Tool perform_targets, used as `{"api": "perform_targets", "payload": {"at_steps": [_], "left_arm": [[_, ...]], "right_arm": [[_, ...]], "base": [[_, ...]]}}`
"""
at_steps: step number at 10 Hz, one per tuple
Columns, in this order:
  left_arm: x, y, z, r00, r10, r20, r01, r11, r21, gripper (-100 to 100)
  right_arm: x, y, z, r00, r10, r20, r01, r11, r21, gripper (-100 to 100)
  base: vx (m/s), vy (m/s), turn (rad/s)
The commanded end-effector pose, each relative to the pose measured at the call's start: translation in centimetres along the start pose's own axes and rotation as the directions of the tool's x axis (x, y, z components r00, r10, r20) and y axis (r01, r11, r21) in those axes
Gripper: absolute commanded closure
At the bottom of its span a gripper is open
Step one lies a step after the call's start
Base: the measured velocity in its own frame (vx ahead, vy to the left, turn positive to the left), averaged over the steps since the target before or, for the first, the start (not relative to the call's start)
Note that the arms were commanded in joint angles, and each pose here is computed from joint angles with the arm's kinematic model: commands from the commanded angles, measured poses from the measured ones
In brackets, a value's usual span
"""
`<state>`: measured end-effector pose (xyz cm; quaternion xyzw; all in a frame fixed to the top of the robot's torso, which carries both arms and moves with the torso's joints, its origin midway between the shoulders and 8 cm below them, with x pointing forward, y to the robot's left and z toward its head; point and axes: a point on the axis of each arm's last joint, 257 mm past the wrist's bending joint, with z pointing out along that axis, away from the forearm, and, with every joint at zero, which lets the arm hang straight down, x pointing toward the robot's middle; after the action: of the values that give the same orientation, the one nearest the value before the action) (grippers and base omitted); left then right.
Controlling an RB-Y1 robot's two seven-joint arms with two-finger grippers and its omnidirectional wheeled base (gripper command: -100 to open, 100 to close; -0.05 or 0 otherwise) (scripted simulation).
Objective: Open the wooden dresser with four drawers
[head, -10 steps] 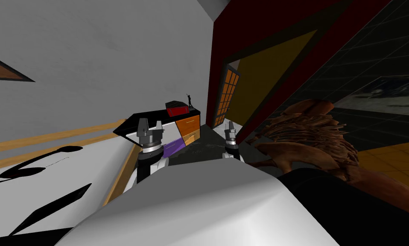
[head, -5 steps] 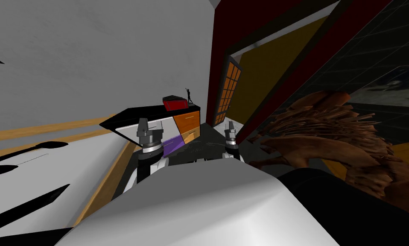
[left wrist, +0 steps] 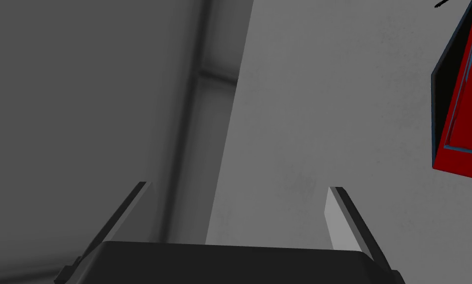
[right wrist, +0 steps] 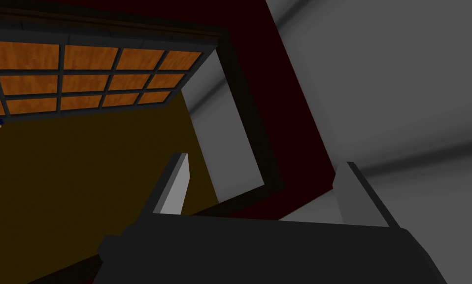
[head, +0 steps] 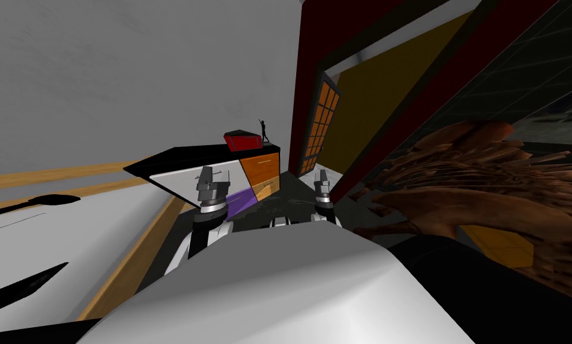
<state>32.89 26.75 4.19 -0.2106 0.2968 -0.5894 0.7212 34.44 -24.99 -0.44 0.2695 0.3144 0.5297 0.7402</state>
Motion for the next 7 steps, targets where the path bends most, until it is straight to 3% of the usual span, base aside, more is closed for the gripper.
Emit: {"api": "perform_targets", "payload": {"at_steps": [1, 4, 5, 7], "left_arm": [[0.0, 2.6, -0.4, 0.9987, 0.028, -0.042, -0.03, 0.998, -0.056, -100], [-0.6, 5.2, -0.9, 0.9977, 0.047, -0.048, -0.052, 0.9923, -0.112, -100], [-1.1, 6.9, -1.4, 0.9973, 0.058, -0.045, -0.064, 0.9866, -0.15, -100], [-1.7, 8.5, -1.8, 0.997, 0.068, -0.038, -0.074, 0.9798, -0.186, -100]], "right_arm": [[0.0, 0.0, 0.0, 1.0, 0.0, 0.0, 0.0, 1.0, 0.0, 0], [0.0, 0.0, 0.0, 1.0, 0.0, 0.0, 0.0, 1.0, 0.0, 0], [0.0, 0.0, 0.0, 1.0, 0.0, 0.0, 0.0, 1.0, 0.0, 0], [0.0, 0.0, 0.0, 1.0, 0.0, 0.0, 0.0, 1.0, 0.0, 0]], "base": [[0.186, -0.063, 0.065], [0.149, -0.083, 0.051], [0.172, -0.112, 0.08], [0.203, -0.097, 0.054]]}}
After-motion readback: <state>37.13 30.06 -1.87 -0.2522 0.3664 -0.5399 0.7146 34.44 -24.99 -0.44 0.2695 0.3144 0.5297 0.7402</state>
